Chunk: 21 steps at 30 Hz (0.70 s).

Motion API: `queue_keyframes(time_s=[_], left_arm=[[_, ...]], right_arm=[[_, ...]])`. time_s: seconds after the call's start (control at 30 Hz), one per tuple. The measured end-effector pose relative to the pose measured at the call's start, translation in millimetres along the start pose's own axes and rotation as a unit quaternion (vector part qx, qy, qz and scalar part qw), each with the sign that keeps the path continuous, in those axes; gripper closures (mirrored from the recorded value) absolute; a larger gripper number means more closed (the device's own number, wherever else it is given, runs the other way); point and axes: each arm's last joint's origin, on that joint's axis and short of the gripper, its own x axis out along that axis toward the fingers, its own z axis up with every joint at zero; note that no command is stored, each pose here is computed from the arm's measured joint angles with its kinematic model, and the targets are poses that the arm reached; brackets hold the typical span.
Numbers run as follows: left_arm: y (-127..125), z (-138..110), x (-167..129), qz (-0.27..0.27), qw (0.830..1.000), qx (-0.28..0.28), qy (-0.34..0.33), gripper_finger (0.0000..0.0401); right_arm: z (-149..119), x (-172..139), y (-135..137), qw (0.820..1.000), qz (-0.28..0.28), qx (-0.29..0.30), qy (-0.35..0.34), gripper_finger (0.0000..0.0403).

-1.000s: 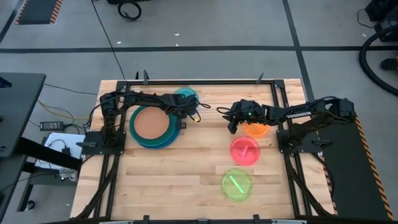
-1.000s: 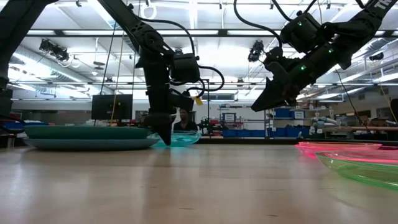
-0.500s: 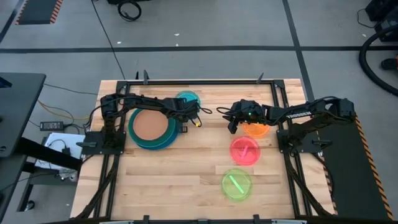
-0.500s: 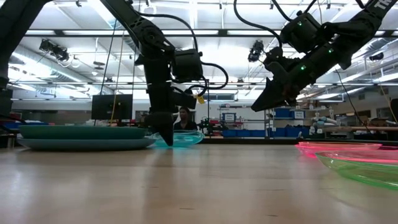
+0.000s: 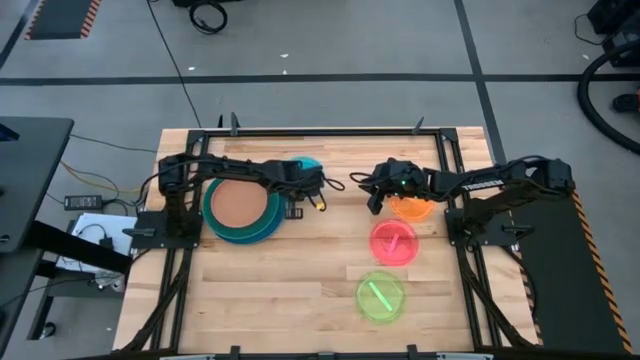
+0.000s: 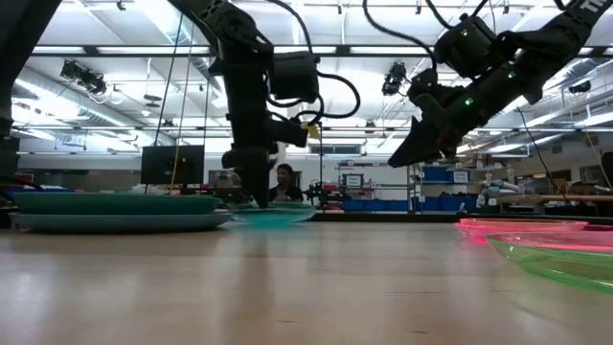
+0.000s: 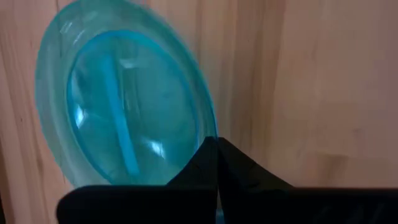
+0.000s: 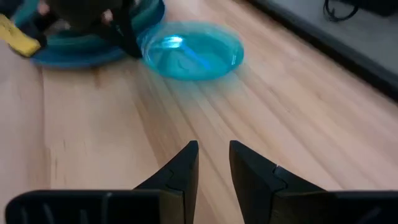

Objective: Stack plastic plates
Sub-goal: Stack the light blue plate on top of the brown plate

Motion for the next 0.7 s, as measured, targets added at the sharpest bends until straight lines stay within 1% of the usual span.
queue_keyframes(time_s=[0.4,0.47,0.7], left_arm=[[-10,-1,-28,-0.002,1.0,-0.011,-0.017,0.0397],[-13,-1,-31,-0.003,1.0,-0.008,-0.019,0.0397],[-21,-2,-41,-0.007,1.0,-0.008,-0.022,0.0397]], right_arm=[[14,-31,7,0.999,-0.009,-0.013,-0.05,0.0302],[14,-34,7,0.999,-0.015,-0.014,-0.05,0.0302],[16,-39,10,0.998,-0.009,-0.015,-0.06,0.0302]])
